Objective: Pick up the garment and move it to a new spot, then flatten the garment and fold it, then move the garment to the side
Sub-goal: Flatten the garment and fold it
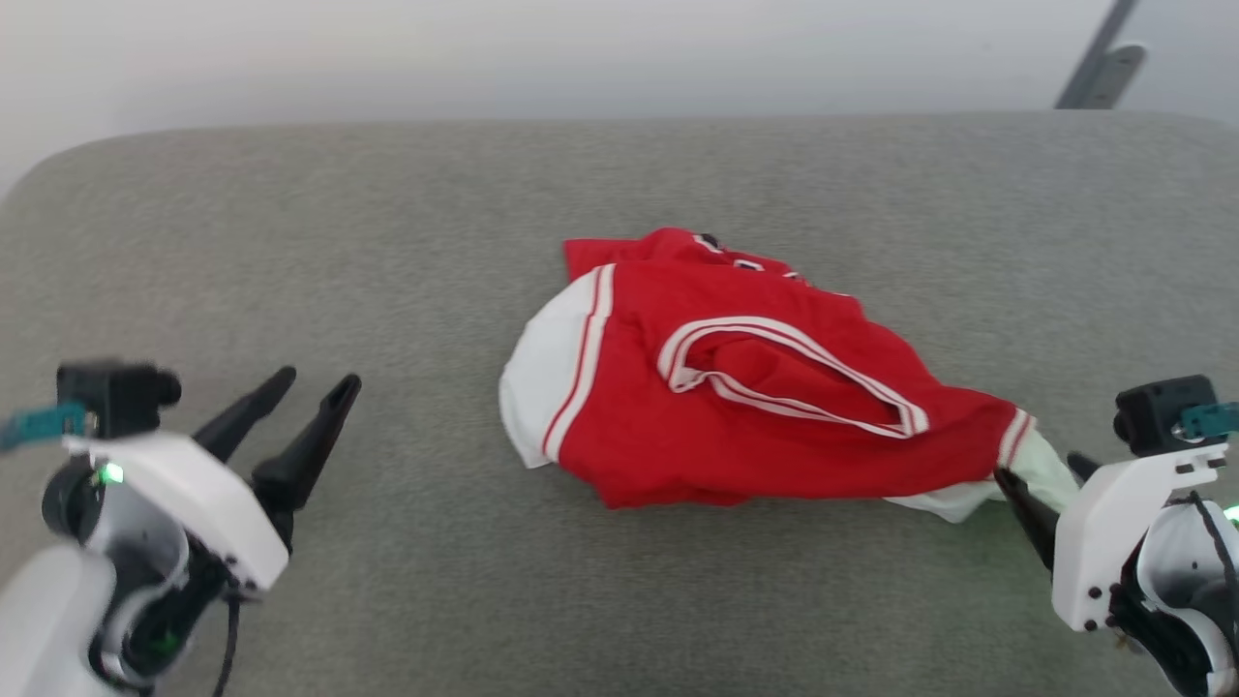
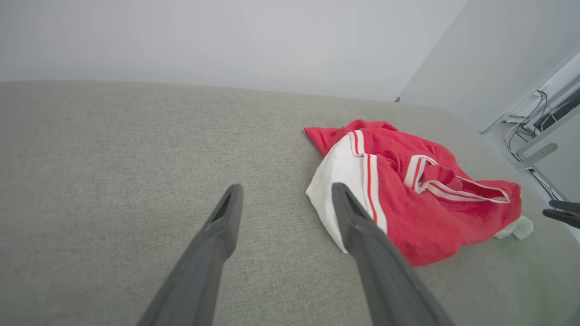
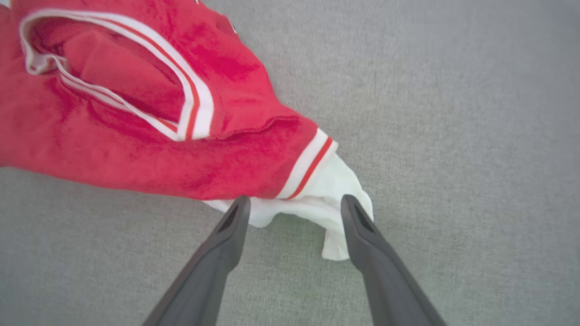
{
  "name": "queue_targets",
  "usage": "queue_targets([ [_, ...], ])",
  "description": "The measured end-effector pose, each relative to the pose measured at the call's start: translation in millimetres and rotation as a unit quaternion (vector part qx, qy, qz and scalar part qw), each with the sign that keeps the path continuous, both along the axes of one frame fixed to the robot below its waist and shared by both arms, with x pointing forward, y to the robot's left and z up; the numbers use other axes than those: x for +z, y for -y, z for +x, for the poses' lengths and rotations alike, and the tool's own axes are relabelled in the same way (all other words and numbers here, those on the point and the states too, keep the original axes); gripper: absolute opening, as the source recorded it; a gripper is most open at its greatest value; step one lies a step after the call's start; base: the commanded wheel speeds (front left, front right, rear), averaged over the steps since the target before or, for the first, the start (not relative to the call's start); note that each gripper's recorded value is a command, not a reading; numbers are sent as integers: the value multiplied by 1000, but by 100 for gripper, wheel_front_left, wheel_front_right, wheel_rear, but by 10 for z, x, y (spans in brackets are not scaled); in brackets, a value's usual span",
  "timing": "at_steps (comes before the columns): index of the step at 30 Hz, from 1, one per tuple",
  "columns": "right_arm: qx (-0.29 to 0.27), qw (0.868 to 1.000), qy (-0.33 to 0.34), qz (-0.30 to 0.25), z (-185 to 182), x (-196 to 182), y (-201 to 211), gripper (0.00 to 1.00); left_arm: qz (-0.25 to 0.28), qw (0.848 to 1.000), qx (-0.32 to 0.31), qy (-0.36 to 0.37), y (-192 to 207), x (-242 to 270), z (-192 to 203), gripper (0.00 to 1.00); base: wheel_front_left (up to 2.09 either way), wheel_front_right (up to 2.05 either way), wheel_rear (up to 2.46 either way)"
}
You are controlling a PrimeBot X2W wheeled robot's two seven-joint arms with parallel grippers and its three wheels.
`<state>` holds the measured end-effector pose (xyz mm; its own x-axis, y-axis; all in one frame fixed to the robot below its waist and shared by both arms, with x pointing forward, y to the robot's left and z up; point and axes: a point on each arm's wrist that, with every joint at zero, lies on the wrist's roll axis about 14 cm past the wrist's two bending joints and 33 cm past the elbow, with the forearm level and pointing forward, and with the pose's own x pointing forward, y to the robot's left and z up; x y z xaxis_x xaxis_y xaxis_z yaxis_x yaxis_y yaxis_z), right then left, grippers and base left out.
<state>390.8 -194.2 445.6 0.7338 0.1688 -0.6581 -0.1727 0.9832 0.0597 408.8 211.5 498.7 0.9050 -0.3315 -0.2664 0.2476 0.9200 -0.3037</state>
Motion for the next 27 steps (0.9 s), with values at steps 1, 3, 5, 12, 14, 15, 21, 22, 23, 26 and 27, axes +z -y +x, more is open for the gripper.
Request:
queue_targets([
  [1, 0, 1000, 0, 0, 0, 0, 0, 100, 0, 1000, 0, 0, 0, 0, 0, 100, 0, 0, 0],
  [3, -10, 999, 34, 8, 10, 144, -1, 100, 13, 999, -26, -12, 99, 38, 88, 100, 0, 0, 0],
  [5, -21, 997, 69, 13, 25, 276, 23, 100, 25, 998, -53, -22, 223, 74, 176, 100, 0, 0, 0],
  [12, -86, 966, 243, 31, 172, 829, 176, 100, 63, 985, -138, -79, 682, 67, 456, 100, 0, 0, 0],
  [14, -102, 956, 274, 26, 189, 902, 247, 100, 70, 981, -154, -97, 787, 18, 510, 100, 0, 0, 0],
  [15, -111, 951, 289, 25, 196, 932, 289, 100, 73, 978, -163, -109, 847, -20, 523, 100, 0, 0, 0],
  [21, -140, 939, 315, 6, 221, 890, 453, 100, 109, 953, -200, -199, 1026, -372, 567, 100, 0, 0, 0],
  [22, -141, 938, 317, 5, 227, 877, 456, 100, 114, 949, -202, -212, 1042, -425, 583, 100, 0, 0, 0],
  [23, -142, 938, 317, 4, 233, 856, 462, 100, 119, 945, -203, -225, 1046, -489, 599, 100, 0, 0, 0],
  [26, -148, 938, 312, 17, 244, 764, 468, 100, 144, 933, -197, -264, 1017, -699, 645, 100, 0, 0, 0],
  [27, -149, 939, 309, 20, 250, 733, 466, 100, 152, 928, -195, -280, 1003, -778, 649, 100, 0, 0, 0],
])
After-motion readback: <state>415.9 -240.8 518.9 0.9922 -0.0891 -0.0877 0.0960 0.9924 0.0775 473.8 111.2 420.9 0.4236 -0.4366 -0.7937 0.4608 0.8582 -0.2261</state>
